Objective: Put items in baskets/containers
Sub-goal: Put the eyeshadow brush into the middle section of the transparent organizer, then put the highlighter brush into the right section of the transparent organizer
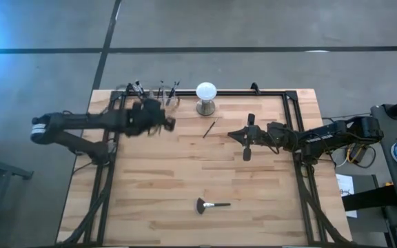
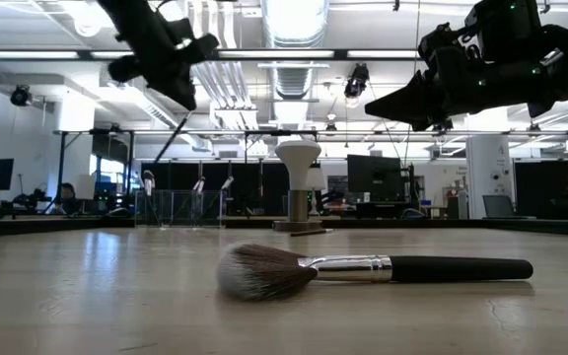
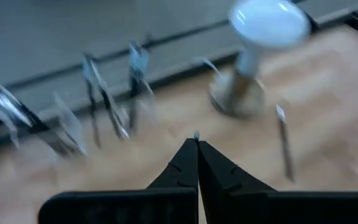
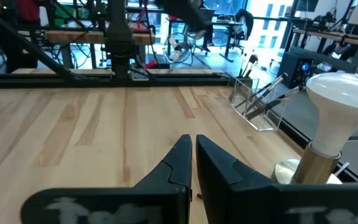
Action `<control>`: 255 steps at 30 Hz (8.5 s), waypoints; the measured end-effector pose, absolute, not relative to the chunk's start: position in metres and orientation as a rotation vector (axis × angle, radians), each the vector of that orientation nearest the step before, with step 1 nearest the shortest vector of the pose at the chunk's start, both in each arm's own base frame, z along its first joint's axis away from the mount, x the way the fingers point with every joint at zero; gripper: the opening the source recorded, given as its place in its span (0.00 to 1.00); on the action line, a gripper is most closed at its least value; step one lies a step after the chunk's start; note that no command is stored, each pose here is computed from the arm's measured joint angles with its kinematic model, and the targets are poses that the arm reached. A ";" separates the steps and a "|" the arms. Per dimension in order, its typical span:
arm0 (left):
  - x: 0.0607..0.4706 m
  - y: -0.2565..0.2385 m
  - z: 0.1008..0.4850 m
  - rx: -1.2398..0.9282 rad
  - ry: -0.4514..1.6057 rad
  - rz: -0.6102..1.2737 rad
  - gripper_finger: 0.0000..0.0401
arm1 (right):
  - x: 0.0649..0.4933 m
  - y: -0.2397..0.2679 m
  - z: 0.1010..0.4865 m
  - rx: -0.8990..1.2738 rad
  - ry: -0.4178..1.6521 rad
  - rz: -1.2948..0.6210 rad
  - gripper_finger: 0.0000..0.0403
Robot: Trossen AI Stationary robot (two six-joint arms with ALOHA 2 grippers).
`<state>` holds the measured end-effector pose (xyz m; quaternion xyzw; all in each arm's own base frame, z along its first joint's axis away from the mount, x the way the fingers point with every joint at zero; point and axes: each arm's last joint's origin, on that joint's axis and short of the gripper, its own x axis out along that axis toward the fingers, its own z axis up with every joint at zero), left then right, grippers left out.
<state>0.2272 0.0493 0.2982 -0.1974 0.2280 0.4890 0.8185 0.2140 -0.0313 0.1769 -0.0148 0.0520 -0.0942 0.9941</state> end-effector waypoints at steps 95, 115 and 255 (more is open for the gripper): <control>0.192 0.012 0.170 -0.102 -0.053 0.095 0.00 | 0.288 0.126 0.197 0.208 0.763 -0.174 0.04; 0.192 0.000 0.167 -0.158 -0.039 0.070 0.00 | 0.337 0.207 0.147 0.167 1.285 -0.133 0.32; 0.218 0.261 0.203 -0.171 0.270 0.871 0.16 | 0.308 -0.013 0.207 0.094 0.245 -0.102 0.02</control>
